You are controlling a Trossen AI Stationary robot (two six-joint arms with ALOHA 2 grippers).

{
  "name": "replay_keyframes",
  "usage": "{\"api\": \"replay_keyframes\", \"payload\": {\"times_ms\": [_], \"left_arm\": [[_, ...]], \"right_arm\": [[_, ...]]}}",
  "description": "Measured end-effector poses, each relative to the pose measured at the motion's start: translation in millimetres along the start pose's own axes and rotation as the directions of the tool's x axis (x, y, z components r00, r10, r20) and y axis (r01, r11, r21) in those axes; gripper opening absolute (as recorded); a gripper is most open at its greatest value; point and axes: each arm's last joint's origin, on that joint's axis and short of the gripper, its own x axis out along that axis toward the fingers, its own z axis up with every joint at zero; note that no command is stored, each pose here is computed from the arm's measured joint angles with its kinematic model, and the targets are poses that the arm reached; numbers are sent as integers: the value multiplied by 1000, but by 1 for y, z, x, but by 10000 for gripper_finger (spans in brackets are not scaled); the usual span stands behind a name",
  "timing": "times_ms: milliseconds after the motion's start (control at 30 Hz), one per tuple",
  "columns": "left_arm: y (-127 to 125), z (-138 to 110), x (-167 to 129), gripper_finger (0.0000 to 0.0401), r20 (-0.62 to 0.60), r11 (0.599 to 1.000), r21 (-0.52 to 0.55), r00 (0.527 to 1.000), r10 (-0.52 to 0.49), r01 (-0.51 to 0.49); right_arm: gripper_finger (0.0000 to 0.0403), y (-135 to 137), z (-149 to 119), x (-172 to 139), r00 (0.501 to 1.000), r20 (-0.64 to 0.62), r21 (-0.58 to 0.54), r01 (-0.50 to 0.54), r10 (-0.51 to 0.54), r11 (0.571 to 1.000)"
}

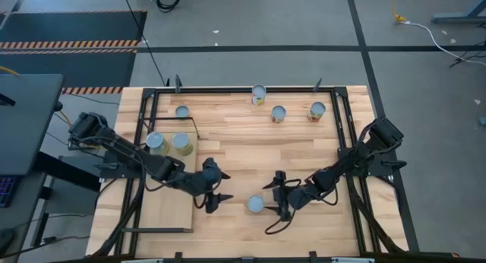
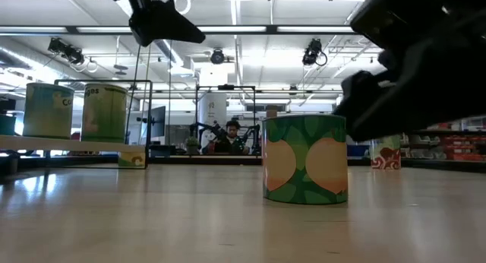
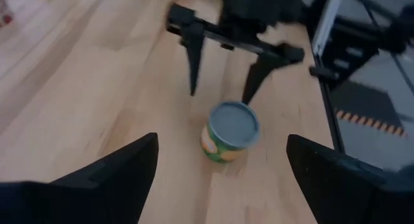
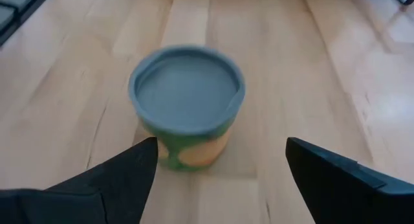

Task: Pick and place cans onto a shelf
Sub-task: Put the canned peaches on the shelf

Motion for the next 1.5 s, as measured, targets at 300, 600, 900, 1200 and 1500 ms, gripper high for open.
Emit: {"api": "replay_keyframes", "payload": {"times_ms": [300, 600, 900, 1200, 1500], "left_arm": [[-16, -10, -6, 345, -10, 989, 139, 999, -37, 38], [-26, -44, 35, 345, -75, 973, 228, 997, -26, 43], [-1, -47, 66, 346, -33, 969, 210, 989, 141, -131], [18, -52, 97, 346, -64, 966, 247, 994, 90, -71], [32, -52, 106, 346, -80, 965, 240, 989, 125, -103]], "right_arm": [[348, 16, 1, 25, 997, -72, 4, -11, 11, 1000], [348, -16, 25, 59, 977, -30, -31, 208, -209, 978], [348, -23, 31, 57, 992, -47, -82, 117, -121, 990], [348, -26, 32, 59, 994, -54, -63, 91, -94, 994], [348, -28, 32, 60, 996, -64, -33, 55, -57, 998]]}}
